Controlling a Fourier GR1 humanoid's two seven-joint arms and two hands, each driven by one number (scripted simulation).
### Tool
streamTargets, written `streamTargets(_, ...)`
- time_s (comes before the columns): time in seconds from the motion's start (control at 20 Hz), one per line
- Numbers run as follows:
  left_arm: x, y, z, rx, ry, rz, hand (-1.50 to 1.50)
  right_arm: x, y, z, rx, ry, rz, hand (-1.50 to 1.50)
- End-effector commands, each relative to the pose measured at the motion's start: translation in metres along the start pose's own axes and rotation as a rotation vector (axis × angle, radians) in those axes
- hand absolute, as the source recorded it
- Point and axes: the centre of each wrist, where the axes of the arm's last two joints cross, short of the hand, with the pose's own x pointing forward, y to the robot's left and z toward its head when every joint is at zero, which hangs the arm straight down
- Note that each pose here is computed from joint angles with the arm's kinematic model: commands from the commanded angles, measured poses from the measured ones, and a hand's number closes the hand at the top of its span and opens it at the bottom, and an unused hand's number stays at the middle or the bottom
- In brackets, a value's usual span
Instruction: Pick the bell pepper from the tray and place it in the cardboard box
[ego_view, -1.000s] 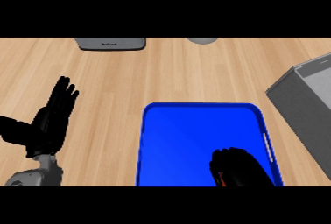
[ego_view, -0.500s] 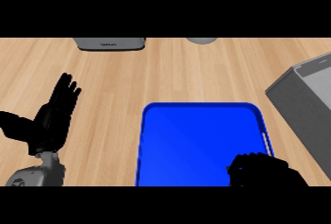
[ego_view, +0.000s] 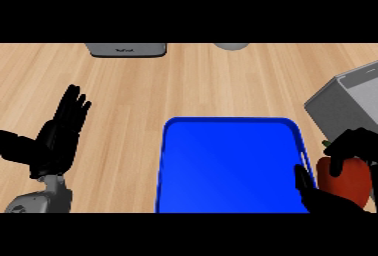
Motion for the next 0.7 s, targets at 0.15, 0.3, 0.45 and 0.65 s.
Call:
streamTargets(0.15,-0.003,-0.001,0.002,0.004,-0.014,0.003,0.0,-0.051,-0.044,-0.038,-0.009,0.083,-0.109,1.5)
streamTargets(0.3,0.009,-0.004,-0.005,-0.013,-0.007,0.003,0.0,-0.094,-0.038,-0.066,-0.028,0.116,-0.105,1.5)
streamTargets(0.45,0.002,-0.003,-0.021,-0.001,0.001,-0.006,0.0,-0.121,-0.037,-0.068,-0.075,0.134,-0.006,1.5)
streamTargets(0.65,0.007,-0.003,-0.004,-0.013,-0.012,-0.003,0.0,-0.158,-0.036,-0.09,-0.09,0.15,0.059,1.5)
